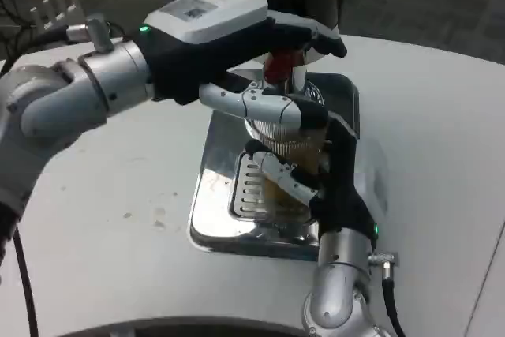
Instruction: Grasp the cup under the faucet to collect the drink, then remove the cup.
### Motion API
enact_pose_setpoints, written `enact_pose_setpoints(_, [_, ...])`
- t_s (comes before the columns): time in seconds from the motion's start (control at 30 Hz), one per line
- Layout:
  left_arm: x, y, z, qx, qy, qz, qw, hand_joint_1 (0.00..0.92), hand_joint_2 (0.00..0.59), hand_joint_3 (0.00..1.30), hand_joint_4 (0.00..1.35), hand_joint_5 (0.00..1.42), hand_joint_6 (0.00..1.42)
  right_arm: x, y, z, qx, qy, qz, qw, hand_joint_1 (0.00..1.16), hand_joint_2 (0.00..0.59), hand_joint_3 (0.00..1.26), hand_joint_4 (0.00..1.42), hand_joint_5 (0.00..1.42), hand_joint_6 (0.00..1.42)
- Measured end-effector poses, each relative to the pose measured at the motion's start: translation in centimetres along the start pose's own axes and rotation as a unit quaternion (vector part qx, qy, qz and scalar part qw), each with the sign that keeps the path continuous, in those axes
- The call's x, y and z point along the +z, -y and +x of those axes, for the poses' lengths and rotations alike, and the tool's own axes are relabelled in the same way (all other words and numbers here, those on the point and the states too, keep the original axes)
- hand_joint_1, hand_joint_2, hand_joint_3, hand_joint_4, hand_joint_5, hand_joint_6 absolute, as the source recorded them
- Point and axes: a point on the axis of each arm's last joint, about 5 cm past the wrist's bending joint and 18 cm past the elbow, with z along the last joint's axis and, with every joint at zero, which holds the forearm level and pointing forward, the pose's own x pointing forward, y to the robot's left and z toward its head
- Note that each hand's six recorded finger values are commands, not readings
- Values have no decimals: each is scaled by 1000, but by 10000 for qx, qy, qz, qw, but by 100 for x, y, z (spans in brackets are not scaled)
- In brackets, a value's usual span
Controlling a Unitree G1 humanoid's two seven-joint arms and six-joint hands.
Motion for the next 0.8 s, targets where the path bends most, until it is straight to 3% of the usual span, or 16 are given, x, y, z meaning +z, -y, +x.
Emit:
enact_pose_setpoints(0.47, [-76, 31, -120, 346, -55, -307, 9989, 0, 110, 229, 209, 298, 297, 19, 2, 1, -134, 54, 120, 9998, 769, 192, 734, 802, 775, 430])
enact_pose_setpoints(0.6, [-99, 39, -160, 493, -52, -423, 9979, 0, 82, 61, 59, 244, 300, 28, 4, 3, -147, 68, 141, 9998, 766, 190, 749, 813, 797, 442])
enact_pose_setpoints(0.8, [-126, 56, -230, 893, -7, -671, 9937, 0, 75, 73, 57, 235, 309, 52, 10, 7, -132, 80, 222, 9996, 784, 185, 772, 845, 832, 466])
